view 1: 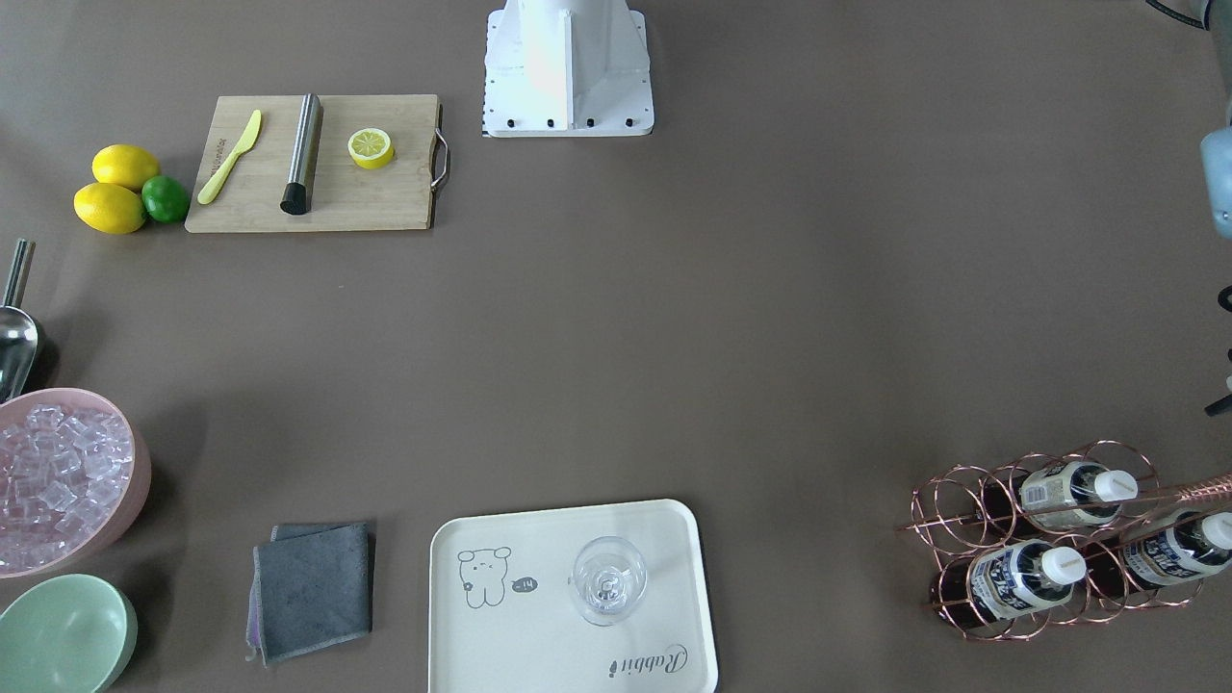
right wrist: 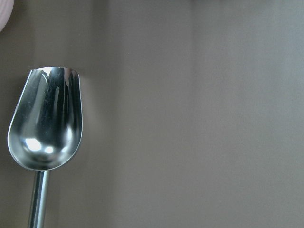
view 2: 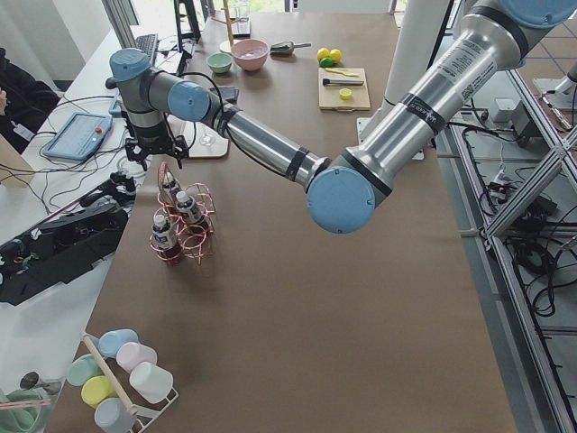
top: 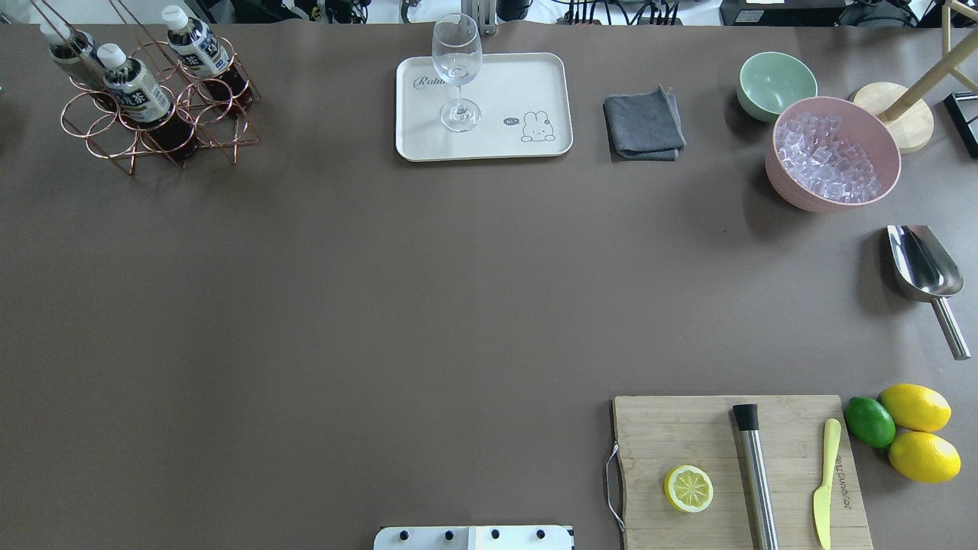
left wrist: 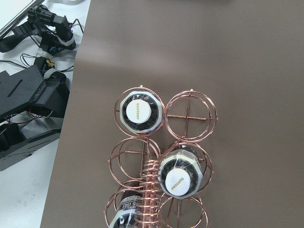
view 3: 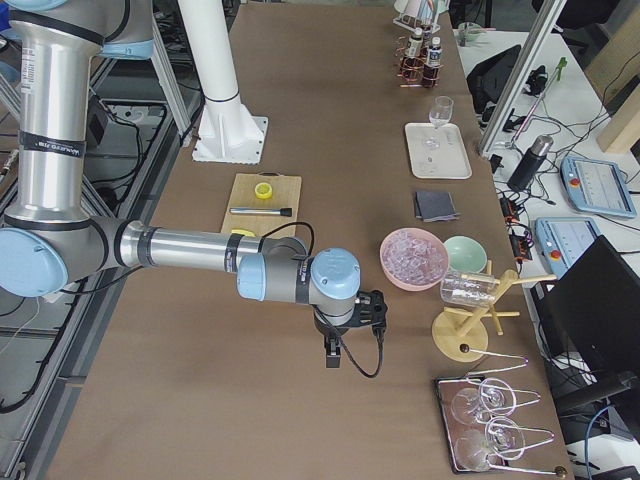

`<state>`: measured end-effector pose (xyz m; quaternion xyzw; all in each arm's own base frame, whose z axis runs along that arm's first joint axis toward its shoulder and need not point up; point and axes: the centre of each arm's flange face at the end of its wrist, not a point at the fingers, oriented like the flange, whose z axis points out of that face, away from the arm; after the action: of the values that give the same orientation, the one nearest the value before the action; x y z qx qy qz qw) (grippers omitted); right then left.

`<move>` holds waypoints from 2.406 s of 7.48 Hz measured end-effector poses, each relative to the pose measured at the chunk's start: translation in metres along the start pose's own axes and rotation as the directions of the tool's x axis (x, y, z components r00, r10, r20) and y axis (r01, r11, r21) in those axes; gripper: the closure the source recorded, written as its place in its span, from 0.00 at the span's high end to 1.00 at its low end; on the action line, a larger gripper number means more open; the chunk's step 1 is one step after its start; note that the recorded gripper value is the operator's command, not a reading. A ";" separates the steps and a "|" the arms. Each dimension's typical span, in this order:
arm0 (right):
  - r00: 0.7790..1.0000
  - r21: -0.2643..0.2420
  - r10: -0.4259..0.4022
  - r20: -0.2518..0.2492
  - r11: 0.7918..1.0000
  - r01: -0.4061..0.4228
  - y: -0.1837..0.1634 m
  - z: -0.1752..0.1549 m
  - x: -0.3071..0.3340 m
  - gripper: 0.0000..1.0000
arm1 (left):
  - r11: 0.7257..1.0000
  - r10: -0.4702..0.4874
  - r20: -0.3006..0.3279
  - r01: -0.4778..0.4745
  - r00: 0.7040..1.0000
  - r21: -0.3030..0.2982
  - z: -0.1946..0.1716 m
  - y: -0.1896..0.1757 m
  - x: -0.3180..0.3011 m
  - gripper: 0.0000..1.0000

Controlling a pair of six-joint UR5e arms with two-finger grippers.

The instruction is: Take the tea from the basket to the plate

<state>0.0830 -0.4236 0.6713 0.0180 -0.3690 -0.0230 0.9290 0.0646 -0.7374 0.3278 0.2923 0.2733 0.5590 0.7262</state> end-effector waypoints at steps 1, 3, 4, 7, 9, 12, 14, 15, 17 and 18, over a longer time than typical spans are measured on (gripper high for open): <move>1.000 -0.001 0.001 0.001 1.000 -0.001 0.000 0.001 0.001 1.00 | 1.000 0.004 -0.003 -0.004 1.000 -0.003 0.007 0.000 -0.006 0.97; 1.000 -0.003 0.004 0.003 1.000 -0.004 0.001 0.002 0.002 1.00 | 1.000 0.006 -0.009 -0.006 1.000 -0.008 0.018 -0.001 -0.016 0.96; 1.000 -0.003 0.004 0.004 1.000 -0.004 0.001 0.002 0.001 1.00 | 1.000 0.011 -0.008 -0.011 1.000 -0.010 0.026 0.001 -0.019 0.95; 1.000 -0.002 0.003 0.004 1.000 -0.003 0.000 0.002 0.001 1.00 | 1.000 0.027 -0.010 -0.027 1.000 -0.015 0.039 0.000 -0.018 0.39; 1.000 -0.004 0.006 0.003 1.000 -0.006 0.001 0.003 0.002 1.00 | 0.999 0.030 -0.009 -0.030 1.000 -0.011 0.035 -0.004 -0.018 0.00; 1.000 0.002 -0.002 0.002 1.000 0.002 -0.001 0.000 -0.001 1.00 | 1.000 0.024 0.001 -0.024 1.000 -0.007 0.025 0.001 -0.019 0.00; 1.000 0.008 -0.010 -0.001 1.000 0.010 -0.004 -0.003 -0.002 1.00 | 1.000 0.002 -0.003 -0.002 1.000 -0.018 -0.002 -0.008 -0.011 0.00; 1.000 0.009 -0.014 -0.001 1.000 0.014 -0.004 -0.004 -0.003 1.00 | 1.000 0.012 -0.013 -0.013 1.000 -0.028 -0.019 -0.015 -0.006 0.00; 1.000 0.012 -0.021 -0.002 1.000 0.021 -0.006 -0.005 -0.003 1.00 | 0.997 0.058 -0.027 -0.059 0.998 -0.040 -0.056 -0.020 0.013 0.00; 1.000 0.015 -0.025 -0.002 1.000 0.025 -0.008 -0.007 -0.005 1.00 | 0.997 0.070 -0.020 -0.071 0.997 -0.039 -0.077 -0.021 0.038 0.00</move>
<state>0.0836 -0.4308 0.6628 0.0296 -0.3679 -0.0319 0.9288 0.0315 -0.6954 0.2572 0.2823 0.2585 0.5922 0.7090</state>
